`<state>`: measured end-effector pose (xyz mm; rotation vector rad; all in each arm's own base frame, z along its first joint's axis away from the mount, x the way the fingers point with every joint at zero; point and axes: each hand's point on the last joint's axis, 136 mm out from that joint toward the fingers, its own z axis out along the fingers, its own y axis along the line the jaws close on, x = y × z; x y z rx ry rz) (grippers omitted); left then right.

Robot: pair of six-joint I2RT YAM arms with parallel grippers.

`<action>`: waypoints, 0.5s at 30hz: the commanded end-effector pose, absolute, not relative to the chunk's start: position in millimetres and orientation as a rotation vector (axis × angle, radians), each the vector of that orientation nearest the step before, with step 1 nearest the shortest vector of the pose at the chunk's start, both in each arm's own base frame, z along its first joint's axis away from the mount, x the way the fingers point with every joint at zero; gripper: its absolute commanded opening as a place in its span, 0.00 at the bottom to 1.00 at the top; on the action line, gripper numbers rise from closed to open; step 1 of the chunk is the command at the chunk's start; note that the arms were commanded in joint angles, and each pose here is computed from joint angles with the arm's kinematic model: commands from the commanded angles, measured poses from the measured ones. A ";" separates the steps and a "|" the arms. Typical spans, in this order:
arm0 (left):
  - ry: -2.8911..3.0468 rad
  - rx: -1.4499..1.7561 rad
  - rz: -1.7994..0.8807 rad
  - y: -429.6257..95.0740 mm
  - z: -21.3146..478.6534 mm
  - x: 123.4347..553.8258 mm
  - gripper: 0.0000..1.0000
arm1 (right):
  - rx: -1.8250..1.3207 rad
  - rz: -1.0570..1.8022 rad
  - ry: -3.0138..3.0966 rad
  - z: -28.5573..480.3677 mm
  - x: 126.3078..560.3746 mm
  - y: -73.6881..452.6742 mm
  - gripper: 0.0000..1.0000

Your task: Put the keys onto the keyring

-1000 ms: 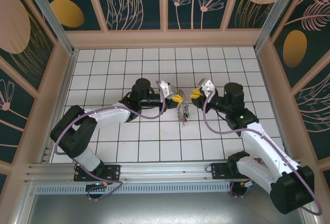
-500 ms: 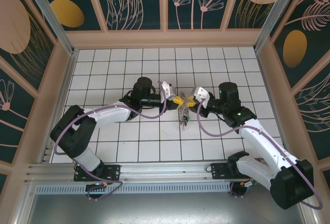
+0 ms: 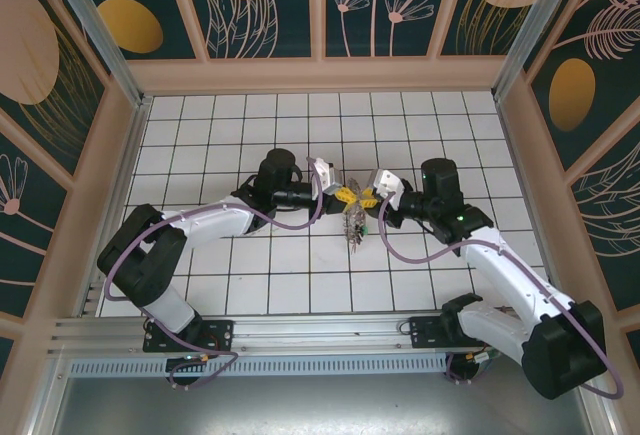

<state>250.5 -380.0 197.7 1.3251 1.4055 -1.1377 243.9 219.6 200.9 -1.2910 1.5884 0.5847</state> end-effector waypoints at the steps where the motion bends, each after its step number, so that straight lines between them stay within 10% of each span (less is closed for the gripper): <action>1: 1.289 1.350 -1.145 -384.5 223.7 246.2 0.00 | -1.321 0.598 1.488 222.0 244.0 229.4 0.21; 15: 1.302 1.352 -1.146 -384.0 220.8 246.4 0.00 | -1.331 0.630 1.468 221.3 244.4 233.9 0.13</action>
